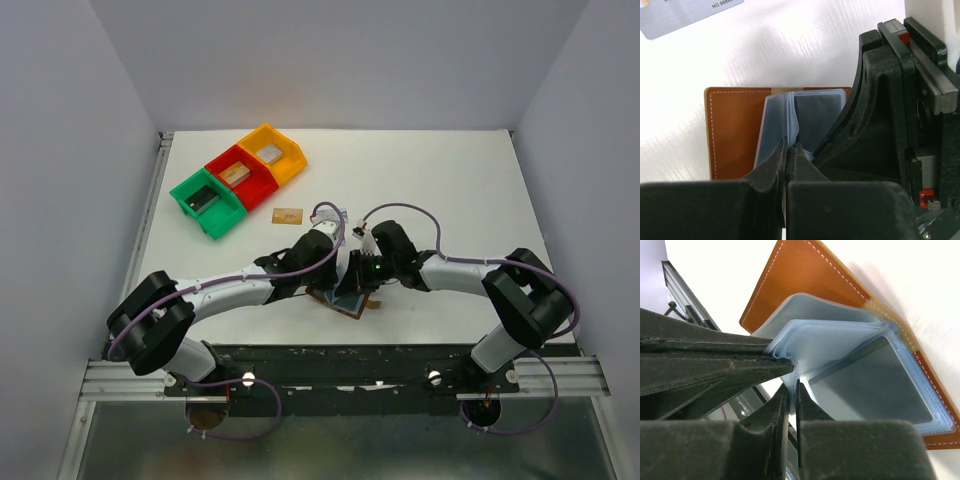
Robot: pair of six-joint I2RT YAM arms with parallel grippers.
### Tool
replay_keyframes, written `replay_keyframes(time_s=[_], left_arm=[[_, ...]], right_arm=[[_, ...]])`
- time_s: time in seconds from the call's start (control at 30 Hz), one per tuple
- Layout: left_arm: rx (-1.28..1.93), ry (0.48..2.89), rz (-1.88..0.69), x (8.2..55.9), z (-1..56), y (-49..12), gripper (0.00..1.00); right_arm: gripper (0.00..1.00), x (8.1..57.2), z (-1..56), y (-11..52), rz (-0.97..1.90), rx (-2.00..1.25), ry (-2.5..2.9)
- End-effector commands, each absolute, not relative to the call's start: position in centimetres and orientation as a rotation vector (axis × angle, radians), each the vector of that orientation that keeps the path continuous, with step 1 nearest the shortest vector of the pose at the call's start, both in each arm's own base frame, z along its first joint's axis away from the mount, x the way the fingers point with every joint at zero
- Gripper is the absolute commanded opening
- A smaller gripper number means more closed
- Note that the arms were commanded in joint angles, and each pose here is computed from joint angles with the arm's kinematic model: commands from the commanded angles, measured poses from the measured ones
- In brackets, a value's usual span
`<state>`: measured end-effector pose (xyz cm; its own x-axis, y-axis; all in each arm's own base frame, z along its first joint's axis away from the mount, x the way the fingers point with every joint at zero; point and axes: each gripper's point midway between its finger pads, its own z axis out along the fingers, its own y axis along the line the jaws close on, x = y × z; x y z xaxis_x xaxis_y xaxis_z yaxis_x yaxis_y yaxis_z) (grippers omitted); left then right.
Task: Take the credit cards out of the card holder
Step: Remove the credit card from the card holder.
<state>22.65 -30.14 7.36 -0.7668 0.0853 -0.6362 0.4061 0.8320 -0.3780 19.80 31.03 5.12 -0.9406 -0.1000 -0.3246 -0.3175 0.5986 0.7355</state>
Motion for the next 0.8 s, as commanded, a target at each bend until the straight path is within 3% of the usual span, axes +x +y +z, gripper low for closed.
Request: replay_keyframes(time_s=[0.0,0.1,0.23,0.53,0.77], left_arm=[[0.357,2.359,-0.692,22.5,8.0,-30.1,0.18],[0.349,2.358,-0.677,22.5,8.1,-29.7,0.39],[0.342,2.353,-0.661,22.5,8.1,-29.3,0.45],[0.335,2.361,-0.634,22.5,7.7,-28.8,0.43],[0.335,2.364,-0.613,22.5,7.4,-28.5,0.22]], right_arm=[[0.10,19.7,5.8,31.4,1.284,-0.368,2.532],[0.01,19.7,5.6,30.9,1.243,-0.362,2.547],[0.00,19.8,5.0,29.9,1.158,-0.365,2.573],[0.00,19.4,4.3,28.0,1.029,-0.364,2.615],[0.00,19.1,3.6,27.2,0.975,-0.348,2.644]])
